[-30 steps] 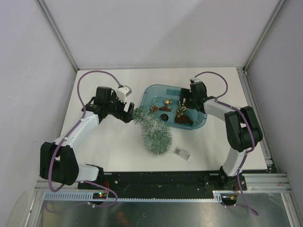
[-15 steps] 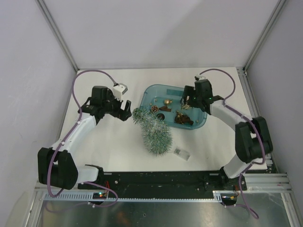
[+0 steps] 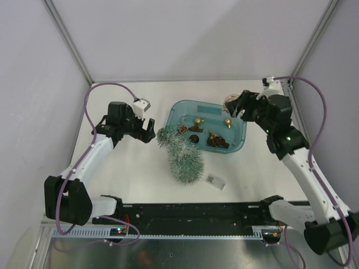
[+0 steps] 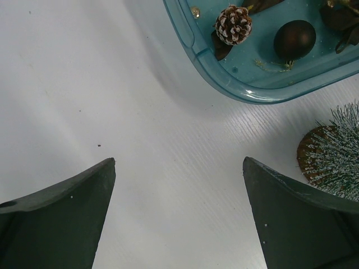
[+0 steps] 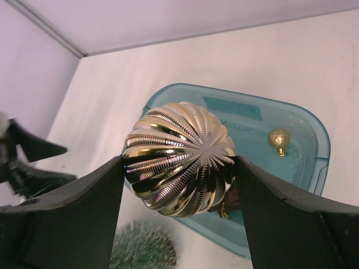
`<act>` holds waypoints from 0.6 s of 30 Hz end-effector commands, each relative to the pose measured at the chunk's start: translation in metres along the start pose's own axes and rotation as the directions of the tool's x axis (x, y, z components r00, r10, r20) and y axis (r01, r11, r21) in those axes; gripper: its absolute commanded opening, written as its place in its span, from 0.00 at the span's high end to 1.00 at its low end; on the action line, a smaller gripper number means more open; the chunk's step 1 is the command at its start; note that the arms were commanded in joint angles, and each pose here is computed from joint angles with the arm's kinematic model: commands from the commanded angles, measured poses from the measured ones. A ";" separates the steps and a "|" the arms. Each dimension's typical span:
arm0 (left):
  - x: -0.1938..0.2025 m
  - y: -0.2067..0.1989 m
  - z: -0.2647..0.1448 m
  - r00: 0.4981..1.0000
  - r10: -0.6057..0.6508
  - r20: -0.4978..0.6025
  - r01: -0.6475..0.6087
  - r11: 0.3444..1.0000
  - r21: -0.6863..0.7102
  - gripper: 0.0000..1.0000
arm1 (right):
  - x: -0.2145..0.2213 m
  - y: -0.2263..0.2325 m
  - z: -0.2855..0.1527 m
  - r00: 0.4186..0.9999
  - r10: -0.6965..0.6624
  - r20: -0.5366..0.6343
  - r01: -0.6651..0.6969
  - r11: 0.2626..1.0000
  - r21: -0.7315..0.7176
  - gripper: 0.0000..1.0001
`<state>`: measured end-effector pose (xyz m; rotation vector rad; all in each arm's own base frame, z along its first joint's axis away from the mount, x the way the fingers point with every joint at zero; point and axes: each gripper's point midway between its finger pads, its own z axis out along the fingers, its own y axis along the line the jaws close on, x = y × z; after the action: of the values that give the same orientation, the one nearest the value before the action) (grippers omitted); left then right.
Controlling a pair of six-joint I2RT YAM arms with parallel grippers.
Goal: Decorate the small christmas tree
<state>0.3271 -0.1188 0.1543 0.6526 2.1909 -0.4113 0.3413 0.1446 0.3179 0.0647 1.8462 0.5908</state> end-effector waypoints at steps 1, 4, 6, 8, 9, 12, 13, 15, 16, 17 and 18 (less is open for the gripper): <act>-0.026 -0.001 -0.012 0.997 0.012 0.076 -0.012 1.000 0.000 0.00 | -0.006 0.023 -0.046 1.000 0.011 -0.004 -0.011 0.995 -0.102 0.41; -0.027 -0.003 -0.012 0.997 0.009 0.079 -0.010 1.000 0.008 0.00 | -0.007 0.039 -0.076 1.000 0.023 -0.002 -0.023 0.984 -0.177 0.41; -0.028 -0.005 -0.012 0.997 0.005 0.081 -0.006 1.000 0.019 0.00 | -0.003 0.048 -0.092 0.999 0.029 -0.019 -0.033 0.974 -0.223 0.43; -0.027 -0.008 -0.012 0.997 0.000 0.083 -0.003 0.999 0.036 0.00 | 0.002 0.056 -0.107 0.999 0.031 -0.045 -0.042 0.962 -0.268 0.43; -0.027 -0.010 -0.012 0.997 -0.002 0.083 -0.002 0.999 0.047 0.00 | 0.005 0.060 -0.113 0.998 0.030 -0.057 -0.045 0.956 -0.289 0.43; -0.026 -0.014 -0.011 0.997 -0.011 0.081 0.006 0.998 0.069 0.00 | 0.014 0.072 -0.130 0.996 0.020 -0.084 -0.048 0.936 -0.348 0.43; -0.026 -0.014 -0.010 0.997 -0.014 0.080 0.008 0.997 0.074 0.00 | 0.017 0.075 -0.133 0.996 0.016 -0.091 -0.048 0.930 -0.365 0.43; -0.026 -0.015 -0.010 0.997 -0.018 0.079 0.011 0.997 0.081 0.00 | 0.023 0.082 -0.139 0.995 0.010 -0.103 -0.051 0.917 -0.396 0.43; -0.027 -0.016 -0.010 0.997 -0.019 0.079 0.013 0.996 0.084 0.00 | 0.025 0.085 -0.141 0.994 0.009 -0.109 -0.053 0.912 -0.407 0.44; -0.028 -0.016 -0.010 0.997 -0.021 0.080 0.014 0.996 0.086 0.00 | 0.029 0.088 -0.142 0.993 0.004 -0.118 -0.054 0.906 -0.421 0.44; -0.029 -0.016 -0.011 0.996 -0.021 0.082 0.014 0.996 0.088 0.00 | 0.031 0.092 -0.143 0.993 0.001 -0.122 -0.054 0.900 -0.433 0.44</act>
<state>0.3216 -0.1295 0.1571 0.6652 2.1787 -0.4959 0.1968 0.1675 0.3670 -0.1863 1.7708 0.9482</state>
